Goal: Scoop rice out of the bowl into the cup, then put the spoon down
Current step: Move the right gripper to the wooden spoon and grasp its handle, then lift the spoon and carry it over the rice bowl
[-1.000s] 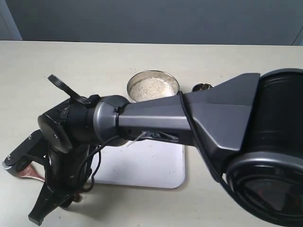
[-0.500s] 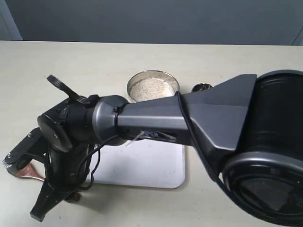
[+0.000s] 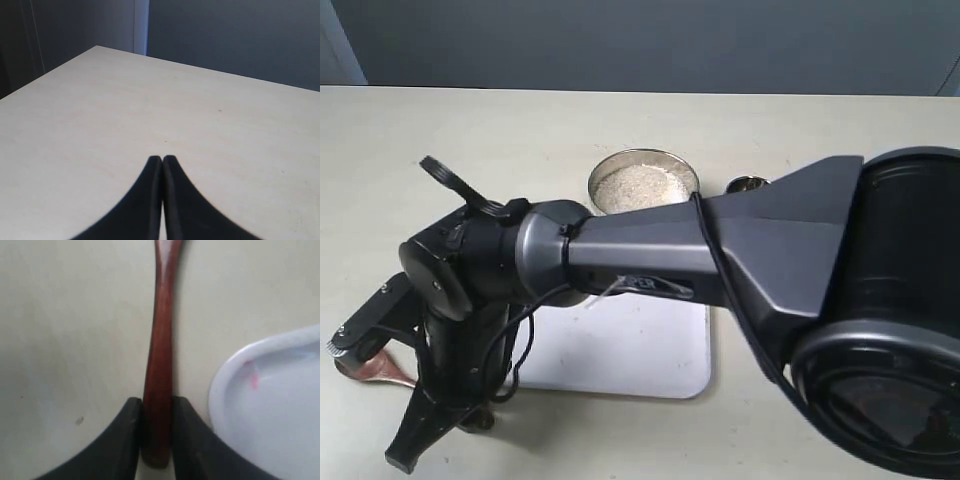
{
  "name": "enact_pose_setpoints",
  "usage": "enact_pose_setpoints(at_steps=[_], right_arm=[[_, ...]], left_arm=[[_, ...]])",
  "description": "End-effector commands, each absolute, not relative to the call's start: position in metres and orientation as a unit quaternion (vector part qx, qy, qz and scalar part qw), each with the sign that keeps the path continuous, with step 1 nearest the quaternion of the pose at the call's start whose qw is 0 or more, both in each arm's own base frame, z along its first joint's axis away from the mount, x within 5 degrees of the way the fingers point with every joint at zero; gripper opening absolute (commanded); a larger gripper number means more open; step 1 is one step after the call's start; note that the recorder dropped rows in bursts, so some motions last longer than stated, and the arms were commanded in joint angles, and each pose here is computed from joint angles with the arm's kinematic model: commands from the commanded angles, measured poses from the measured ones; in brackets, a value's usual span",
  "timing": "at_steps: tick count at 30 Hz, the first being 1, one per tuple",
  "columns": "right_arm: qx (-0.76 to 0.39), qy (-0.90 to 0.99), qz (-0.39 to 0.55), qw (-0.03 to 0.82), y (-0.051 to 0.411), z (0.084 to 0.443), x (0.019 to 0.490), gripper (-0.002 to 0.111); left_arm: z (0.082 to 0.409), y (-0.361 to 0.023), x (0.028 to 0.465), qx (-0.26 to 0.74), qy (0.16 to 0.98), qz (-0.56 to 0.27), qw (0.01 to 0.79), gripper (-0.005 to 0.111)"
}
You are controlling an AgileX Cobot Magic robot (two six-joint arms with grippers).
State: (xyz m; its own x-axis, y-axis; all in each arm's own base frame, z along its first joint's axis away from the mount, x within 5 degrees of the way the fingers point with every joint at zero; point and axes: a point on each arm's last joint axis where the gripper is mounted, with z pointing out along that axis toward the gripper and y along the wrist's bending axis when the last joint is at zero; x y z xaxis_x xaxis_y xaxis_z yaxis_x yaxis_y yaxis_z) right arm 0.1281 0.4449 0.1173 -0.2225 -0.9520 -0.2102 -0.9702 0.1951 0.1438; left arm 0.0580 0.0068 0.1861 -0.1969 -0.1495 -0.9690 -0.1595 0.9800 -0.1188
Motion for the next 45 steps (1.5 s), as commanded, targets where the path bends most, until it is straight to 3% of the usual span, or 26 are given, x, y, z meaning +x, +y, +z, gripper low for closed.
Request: enact_pose_setpoints(at_steps=[1,10,18,26,34,45], right_arm=[[-0.625,0.77,0.123,0.034,0.439,0.135,0.127,-0.001],[-0.651,0.744,0.112,0.098,0.425,0.202,0.13,-0.001],[-0.634,0.742,-0.144,0.165,0.385,0.224,0.183,-0.001],[-0.564,0.735,-0.31,0.215,0.337,0.241,0.266,-0.001],[-0.541,0.751,-0.331,0.184,0.3,0.241,0.308,-0.001],[-0.583,0.726,-0.343,0.128,0.29,0.218,0.301,-0.001]], left_arm=[[0.188,0.007,0.058,-0.101,0.769,0.002,0.631,0.001],[0.188,0.007,0.058,-0.101,0.769,0.002,0.631,0.001],[0.188,0.007,0.058,-0.101,0.769,0.002,0.631,0.001],[0.188,0.007,0.058,-0.101,0.77,0.002,0.631,0.001],[0.188,0.007,0.058,-0.101,0.77,0.002,0.631,0.001],[0.188,0.007,0.058,-0.101,0.77,0.002,0.631,0.001]])
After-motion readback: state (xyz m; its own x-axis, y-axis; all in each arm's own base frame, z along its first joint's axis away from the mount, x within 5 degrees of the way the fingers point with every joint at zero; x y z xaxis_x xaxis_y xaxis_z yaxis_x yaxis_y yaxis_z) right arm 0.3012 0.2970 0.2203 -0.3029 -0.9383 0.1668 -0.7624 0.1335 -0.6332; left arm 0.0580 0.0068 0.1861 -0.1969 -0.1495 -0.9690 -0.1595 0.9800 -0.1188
